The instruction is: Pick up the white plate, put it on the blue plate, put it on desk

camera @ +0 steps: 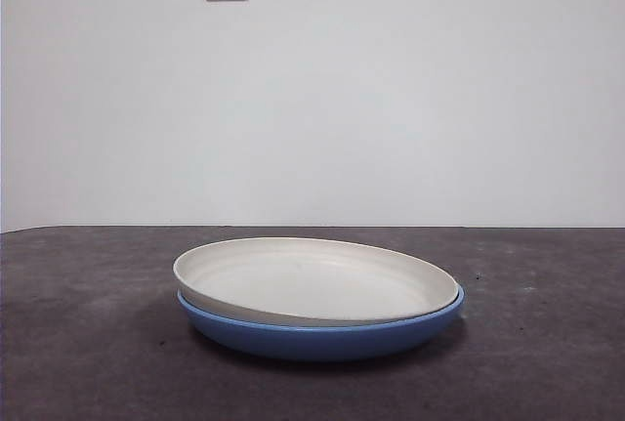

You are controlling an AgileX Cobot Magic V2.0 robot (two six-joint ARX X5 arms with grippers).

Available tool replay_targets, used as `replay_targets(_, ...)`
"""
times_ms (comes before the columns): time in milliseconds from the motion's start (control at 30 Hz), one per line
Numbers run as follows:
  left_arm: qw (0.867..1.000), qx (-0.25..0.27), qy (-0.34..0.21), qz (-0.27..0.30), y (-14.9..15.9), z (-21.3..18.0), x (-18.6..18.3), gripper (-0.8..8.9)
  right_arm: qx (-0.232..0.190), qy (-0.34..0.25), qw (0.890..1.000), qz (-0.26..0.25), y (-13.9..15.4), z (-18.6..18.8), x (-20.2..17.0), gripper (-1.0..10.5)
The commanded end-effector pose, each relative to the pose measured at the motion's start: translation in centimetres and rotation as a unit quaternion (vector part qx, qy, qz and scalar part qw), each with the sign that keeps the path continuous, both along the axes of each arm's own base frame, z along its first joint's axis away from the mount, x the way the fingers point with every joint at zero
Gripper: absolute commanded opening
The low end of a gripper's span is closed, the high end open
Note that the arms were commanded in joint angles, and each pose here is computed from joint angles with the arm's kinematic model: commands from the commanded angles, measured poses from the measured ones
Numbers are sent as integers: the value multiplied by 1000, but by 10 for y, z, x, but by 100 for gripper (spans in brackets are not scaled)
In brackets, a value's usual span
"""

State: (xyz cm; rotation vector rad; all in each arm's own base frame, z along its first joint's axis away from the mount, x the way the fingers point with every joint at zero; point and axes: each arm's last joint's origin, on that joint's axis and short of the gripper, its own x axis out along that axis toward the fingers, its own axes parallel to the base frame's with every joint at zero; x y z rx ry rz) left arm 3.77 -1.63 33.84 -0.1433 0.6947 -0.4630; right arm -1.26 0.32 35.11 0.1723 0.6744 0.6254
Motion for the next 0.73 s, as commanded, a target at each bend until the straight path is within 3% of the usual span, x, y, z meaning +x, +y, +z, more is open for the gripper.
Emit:
replay_targets(33, 998, -3, -68, 18, -1, -20, 24, 17, -7, 6, 1000, 5, -2, 1, -4, 20)
replay_targets(133, 989, -9, -143, 33, -1, -46, 43, 17, -7, 6, 1000, 5, -2, 1, -4, 19)
replay_targets(367, 950, 20, -308, 44, 3, -113, 56, 17, -7, 6, 1000, 5, -2, 1, -4, 20)
replay_targets(567, 935, 50, -319, 150, 10, -159, 59, 17, -7, 6, 1000, 5, -2, 1, -4, 19)
replay_targets(733, 930, 65, -311, 182, 12, -175, 59, 17, -7, 6, 1000, 5, -2, 1, -4, 20)
